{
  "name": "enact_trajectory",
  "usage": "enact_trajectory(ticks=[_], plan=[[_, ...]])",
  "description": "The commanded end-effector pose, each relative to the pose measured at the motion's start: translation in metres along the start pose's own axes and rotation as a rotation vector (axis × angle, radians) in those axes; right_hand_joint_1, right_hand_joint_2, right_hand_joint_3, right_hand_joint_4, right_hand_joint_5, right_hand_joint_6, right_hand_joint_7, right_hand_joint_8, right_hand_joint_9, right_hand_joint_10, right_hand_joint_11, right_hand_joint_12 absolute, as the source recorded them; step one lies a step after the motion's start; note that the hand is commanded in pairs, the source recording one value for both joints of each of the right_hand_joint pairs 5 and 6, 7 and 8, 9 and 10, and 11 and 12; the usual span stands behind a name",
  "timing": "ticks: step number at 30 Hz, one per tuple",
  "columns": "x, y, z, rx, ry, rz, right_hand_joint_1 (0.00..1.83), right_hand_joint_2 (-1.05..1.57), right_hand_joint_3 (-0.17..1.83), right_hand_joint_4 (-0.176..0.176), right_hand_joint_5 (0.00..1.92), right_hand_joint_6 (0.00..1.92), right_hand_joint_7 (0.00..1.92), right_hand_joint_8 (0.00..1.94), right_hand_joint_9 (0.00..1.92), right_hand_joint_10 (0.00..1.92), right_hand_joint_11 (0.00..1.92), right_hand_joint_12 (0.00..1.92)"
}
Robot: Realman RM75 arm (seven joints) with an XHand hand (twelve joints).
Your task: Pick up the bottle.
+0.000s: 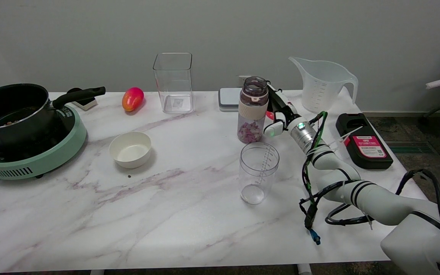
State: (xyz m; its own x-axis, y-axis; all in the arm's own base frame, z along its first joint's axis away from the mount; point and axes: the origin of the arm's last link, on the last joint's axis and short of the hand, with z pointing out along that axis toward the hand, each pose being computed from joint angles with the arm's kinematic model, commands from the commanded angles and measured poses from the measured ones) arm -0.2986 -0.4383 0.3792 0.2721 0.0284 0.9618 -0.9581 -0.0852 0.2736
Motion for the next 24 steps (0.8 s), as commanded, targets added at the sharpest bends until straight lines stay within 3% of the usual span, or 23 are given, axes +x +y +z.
enact_trajectory(ticks=[1,14,24], plan=[[-0.0127,-0.0052,0.0109,-0.001,-0.019,0.002,1.19,-1.05,0.91,0.0,0.09,0.09,0.42,0.42,0.39,0.39,0.44,0.44],[-0.012,-0.0044,0.0108,-0.004,-0.015,0.004,1.26,-1.03,0.89,0.0,0.13,0.13,0.43,0.43,0.39,0.39,0.4,0.4],[-0.0121,-0.0032,0.0097,-0.007,-0.015,0.005,1.35,-0.67,0.8,0.0,0.17,0.17,0.59,0.59,0.39,0.39,0.4,0.4]])
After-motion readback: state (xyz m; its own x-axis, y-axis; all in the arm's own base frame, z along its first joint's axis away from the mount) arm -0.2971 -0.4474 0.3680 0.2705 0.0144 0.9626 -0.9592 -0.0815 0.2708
